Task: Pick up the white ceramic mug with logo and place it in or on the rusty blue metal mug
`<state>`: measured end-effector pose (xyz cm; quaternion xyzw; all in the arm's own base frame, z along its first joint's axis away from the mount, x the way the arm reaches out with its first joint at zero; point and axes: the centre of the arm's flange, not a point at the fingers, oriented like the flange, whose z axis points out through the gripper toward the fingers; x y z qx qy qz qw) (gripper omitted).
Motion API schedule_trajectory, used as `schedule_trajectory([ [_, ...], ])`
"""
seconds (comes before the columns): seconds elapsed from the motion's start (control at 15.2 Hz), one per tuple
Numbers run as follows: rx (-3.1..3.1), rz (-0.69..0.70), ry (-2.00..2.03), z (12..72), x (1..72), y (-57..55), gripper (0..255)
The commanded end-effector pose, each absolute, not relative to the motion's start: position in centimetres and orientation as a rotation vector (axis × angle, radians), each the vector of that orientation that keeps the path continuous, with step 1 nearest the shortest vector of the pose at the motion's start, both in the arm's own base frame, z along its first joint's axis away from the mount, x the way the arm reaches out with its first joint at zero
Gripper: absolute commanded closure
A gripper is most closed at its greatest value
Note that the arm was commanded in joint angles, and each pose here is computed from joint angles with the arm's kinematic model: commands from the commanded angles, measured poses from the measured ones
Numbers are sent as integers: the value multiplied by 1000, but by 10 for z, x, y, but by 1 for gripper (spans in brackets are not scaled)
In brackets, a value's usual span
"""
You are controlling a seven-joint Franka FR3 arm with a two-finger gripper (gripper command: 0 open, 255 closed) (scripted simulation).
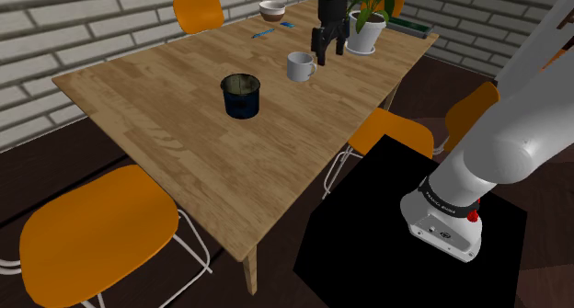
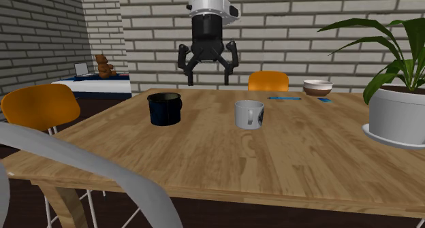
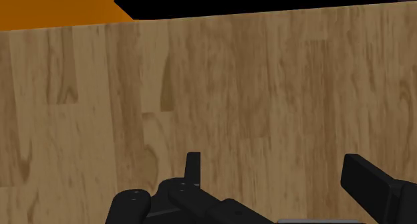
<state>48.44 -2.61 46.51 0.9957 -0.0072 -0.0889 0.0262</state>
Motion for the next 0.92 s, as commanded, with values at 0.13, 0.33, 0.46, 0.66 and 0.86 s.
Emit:
schedule_trajectory([
  [0.13, 3069, -277, -9, 443, 533, -40, 0],
  [0.33, 3064, -279, 0, 427, 568, -50, 0],
  [0.46, 3061, -280, 7, 417, 592, -56, 0],
  [0.66, 3055, -282, 16, 401, 627, -65, 0],
  [0.86, 3050, -283, 25, 385, 662, -74, 0],
])
